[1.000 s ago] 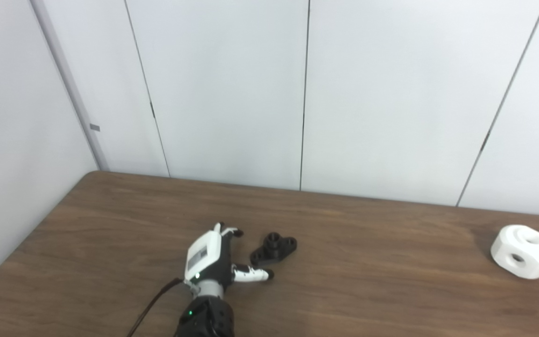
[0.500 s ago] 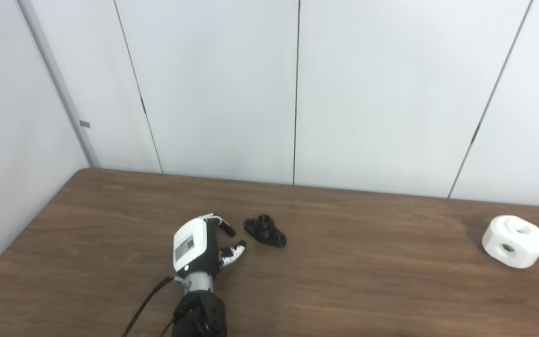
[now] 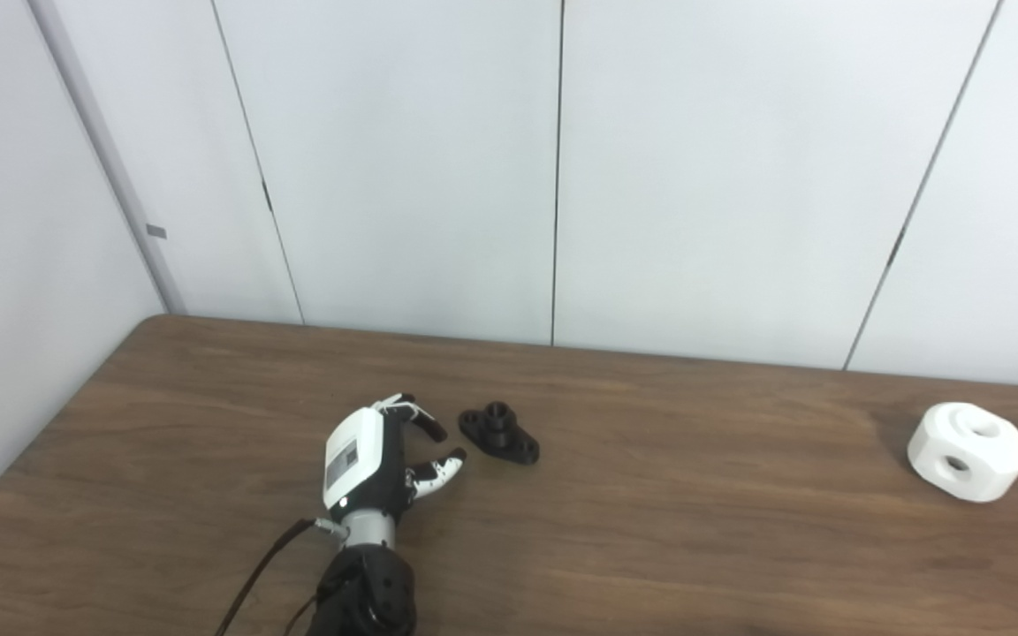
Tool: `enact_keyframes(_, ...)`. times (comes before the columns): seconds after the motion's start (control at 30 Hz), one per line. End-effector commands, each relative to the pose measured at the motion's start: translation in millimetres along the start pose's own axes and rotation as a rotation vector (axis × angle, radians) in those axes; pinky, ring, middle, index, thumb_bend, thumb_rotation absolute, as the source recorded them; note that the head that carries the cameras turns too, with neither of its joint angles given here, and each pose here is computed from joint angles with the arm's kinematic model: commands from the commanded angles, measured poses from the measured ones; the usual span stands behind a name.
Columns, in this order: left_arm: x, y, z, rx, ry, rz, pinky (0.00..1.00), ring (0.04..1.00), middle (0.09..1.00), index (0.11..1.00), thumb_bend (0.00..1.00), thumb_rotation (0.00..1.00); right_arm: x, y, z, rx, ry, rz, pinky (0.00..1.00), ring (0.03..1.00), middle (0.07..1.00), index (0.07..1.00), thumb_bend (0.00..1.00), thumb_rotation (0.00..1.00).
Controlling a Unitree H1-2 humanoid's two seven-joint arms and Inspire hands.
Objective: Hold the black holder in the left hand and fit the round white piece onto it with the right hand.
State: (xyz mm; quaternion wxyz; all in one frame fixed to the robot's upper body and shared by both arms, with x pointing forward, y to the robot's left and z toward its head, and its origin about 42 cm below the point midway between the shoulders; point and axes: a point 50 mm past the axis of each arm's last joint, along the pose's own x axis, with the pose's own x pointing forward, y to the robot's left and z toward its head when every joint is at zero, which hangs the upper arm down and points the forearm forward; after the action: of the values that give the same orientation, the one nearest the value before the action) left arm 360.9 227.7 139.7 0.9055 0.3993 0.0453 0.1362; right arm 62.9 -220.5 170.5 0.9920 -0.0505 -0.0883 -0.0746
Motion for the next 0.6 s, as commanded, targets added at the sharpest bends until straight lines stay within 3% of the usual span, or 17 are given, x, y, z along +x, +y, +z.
enact_keyframes(0.0, 6, 4, 4, 0.002, 0.014, -0.1, 0.75, 0.915, 0.9, 0.52, 0.6, 0.04, 3, 6, 6, 0.033, -0.064, -0.03, 0.57, 0.735, 0.722, 0.74, 0.31, 0.63)
enact_keyframes(0.03, 9, 8, 4, 0.014, 0.009, -0.122, 0.71, 0.9, 0.9, 0.586, 0.75, 0.02, 3, 7, 5, 0.033, -0.064, -0.029, 0.57, 0.734, 0.722, 0.739, 0.31, 0.64)
enact_keyframes(0.07, 13, 14, 5, 0.031, -0.008, -0.145, 0.66, 0.876, 0.89, 0.628, 0.84, 0.01, 3, 7, 4, 0.033, -0.063, -0.028, 0.57, 0.734, 0.722, 0.739, 0.31, 0.64)
enact_keyframes(0.1, 16, 21, 4, 0.045, -0.029, -0.171, 0.59, 0.816, 0.84, 0.656, 0.89, 0.01, 4, 7, 3, 0.034, -0.064, -0.026, 0.57, 0.735, 0.723, 0.739, 0.32, 0.64)
enact_keyframes(0.13, 20, 26, 4, 0.055, -0.042, -0.195, 0.6, 0.834, 0.852, 0.691, 0.93, 0.02, 4, 7, 2, 0.033, -0.066, -0.024, 0.56, 0.735, 0.724, 0.739, 0.32, 0.64)
enact_keyframes(0.3, 35, 51, 6, 0.13, -0.079, -0.309, 0.73, 0.919, 0.923, 0.784, 0.97, 0.05, 6, 9, 0, 0.048, -0.065, -0.024, 0.56, 0.731, 0.722, 0.735, 0.33, 0.65)
enact_keyframes(0.57, 47, 69, 8, 0.168, -0.127, -0.399, 0.73, 0.942, 0.971, 0.844, 0.99, 0.06, 6, 10, -1, 0.06, -0.055, -0.03, 0.55, 0.724, 0.713, 0.723, 0.35, 0.65)
